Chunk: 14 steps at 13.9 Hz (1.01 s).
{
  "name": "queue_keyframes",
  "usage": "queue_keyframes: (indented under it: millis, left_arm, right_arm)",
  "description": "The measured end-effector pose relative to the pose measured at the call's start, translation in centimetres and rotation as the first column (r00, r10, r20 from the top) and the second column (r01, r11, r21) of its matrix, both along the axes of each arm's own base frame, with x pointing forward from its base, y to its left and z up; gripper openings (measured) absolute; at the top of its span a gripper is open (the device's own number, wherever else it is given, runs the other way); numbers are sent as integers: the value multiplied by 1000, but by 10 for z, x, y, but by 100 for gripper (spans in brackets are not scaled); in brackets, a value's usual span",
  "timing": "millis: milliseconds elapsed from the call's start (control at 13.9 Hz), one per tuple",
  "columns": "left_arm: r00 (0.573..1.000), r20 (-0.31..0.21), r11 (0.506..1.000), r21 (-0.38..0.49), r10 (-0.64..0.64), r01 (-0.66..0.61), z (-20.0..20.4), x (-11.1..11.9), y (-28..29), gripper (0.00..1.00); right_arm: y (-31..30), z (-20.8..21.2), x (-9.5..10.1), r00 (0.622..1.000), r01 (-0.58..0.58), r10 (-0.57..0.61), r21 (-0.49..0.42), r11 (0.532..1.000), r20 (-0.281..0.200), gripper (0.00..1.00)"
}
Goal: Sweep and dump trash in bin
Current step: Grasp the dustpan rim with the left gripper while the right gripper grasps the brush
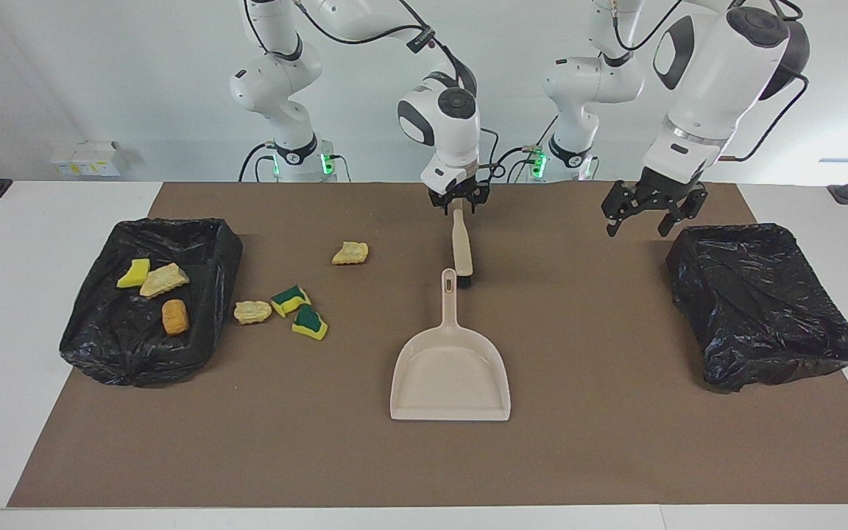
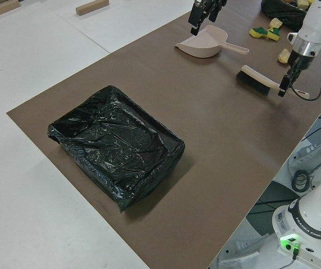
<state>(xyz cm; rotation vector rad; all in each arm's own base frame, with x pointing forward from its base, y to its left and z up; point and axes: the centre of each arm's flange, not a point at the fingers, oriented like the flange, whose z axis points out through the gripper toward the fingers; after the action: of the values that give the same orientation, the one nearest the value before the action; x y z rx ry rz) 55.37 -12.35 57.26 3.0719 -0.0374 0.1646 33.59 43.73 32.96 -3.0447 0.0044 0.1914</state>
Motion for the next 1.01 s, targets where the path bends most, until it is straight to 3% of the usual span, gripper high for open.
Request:
queue_keyframes:
  millis: [289,722,794,938,1010]
  left_arm:
    - [1000,25,1000,-19,3,-3,13,0,-28,100]
    - [1000,2,998,-64,-21,21,3,4,-84,100]
    - [1000,-3,997,-71,-14,14,0,5,-95,100]
    - [1000,-12,996,-85,-15,14,-13,11,-124,100]
    - [1000,-4,995,-97,-17,17,-21,14,-138,100]
  right_arm:
    - [-2,0,-3,1000,-5,4,-18,1000,-19,52]
    - [-5,2,-7,999,1,-4,-53,999,-54,49]
    - [-5,3,-6,998,13,-16,-53,999,-52,40]
    - [-3,7,-5,998,30,-33,-49,998,-48,36]
    - [-2,9,-4,998,34,-36,-47,998,-46,28]
